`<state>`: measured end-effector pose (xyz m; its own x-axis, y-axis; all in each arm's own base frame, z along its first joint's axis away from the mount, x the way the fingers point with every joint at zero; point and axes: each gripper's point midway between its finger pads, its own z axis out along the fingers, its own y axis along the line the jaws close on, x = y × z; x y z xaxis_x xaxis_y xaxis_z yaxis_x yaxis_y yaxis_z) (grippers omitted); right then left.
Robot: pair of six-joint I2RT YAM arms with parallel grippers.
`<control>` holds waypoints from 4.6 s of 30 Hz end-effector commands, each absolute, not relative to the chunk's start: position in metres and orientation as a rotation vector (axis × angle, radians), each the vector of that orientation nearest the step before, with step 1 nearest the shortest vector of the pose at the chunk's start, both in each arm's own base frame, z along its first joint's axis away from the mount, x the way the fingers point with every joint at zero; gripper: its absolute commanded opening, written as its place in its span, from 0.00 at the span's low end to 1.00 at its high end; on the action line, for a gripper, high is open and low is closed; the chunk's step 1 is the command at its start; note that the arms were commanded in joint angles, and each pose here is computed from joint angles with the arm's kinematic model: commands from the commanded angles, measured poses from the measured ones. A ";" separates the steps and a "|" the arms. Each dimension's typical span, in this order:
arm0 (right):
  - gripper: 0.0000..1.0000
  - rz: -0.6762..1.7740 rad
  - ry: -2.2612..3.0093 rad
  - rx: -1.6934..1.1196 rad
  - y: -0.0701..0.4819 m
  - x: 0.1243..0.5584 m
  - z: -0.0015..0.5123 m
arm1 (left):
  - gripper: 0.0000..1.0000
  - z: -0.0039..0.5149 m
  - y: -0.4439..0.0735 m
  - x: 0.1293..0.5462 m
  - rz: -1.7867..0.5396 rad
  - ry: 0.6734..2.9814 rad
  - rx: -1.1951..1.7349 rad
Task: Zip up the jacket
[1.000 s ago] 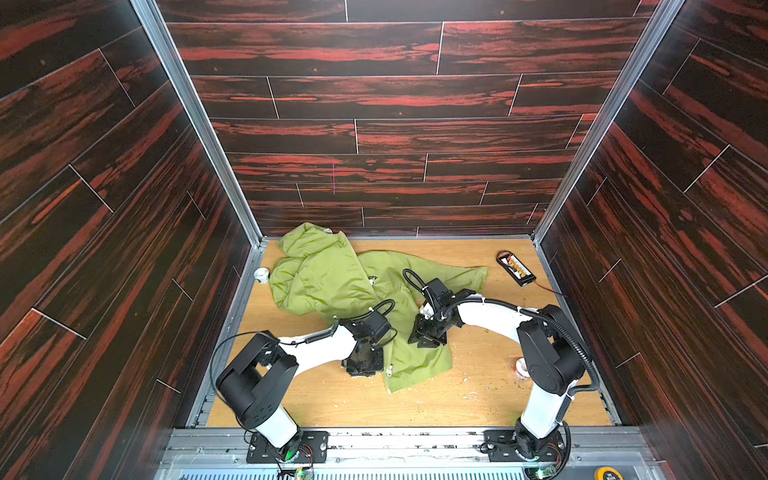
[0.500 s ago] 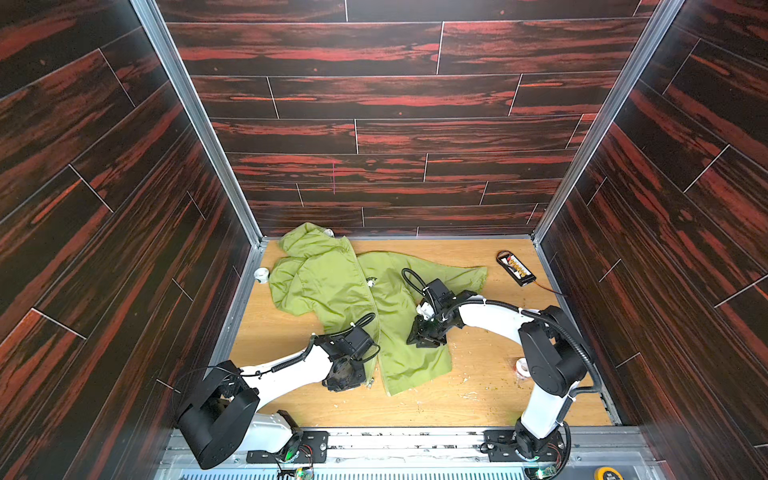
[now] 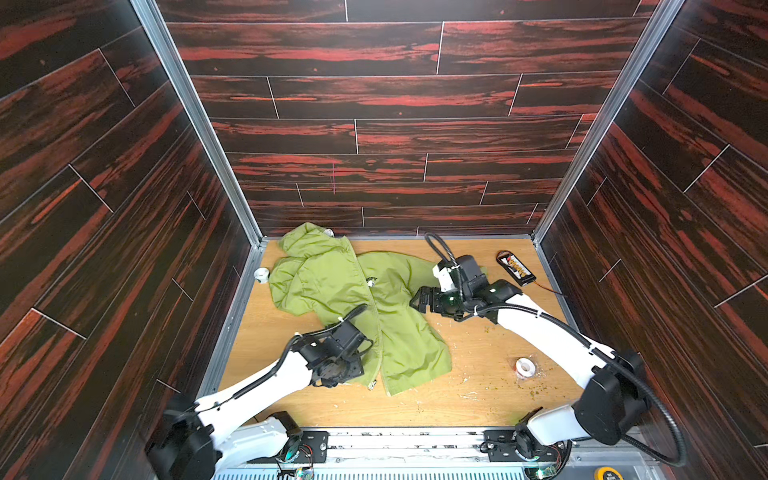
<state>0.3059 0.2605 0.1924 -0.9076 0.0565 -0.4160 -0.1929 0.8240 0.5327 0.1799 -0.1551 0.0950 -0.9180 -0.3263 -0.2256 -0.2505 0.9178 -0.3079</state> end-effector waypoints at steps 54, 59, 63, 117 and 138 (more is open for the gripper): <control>0.51 1.607 3.029 -0.154 0.393 0.177 0.028 | 0.77 0.049 -0.159 0.157 -0.918 2.328 -0.953; 0.50 1.656 3.011 -0.202 0.400 0.171 0.031 | 0.77 0.047 -0.163 0.159 -0.947 2.311 -0.957; 0.46 1.675 2.989 -0.227 0.402 0.170 0.035 | 0.77 0.048 -0.166 0.163 -0.963 2.289 -0.957; 0.00 2.066 2.809 -0.225 0.393 0.222 0.241 | 0.92 0.206 -0.197 0.224 -1.408 1.690 -0.872; 0.00 2.120 2.807 -0.212 0.381 0.214 0.253 | 0.79 0.241 -0.236 0.239 -1.556 1.719 -0.681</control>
<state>0.2300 0.3840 0.2419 -0.9293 -0.2901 0.2286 0.1377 0.3019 0.9433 0.2398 -0.2199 0.1950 -0.5727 -0.8014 -0.1729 -0.0322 0.2327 -0.9720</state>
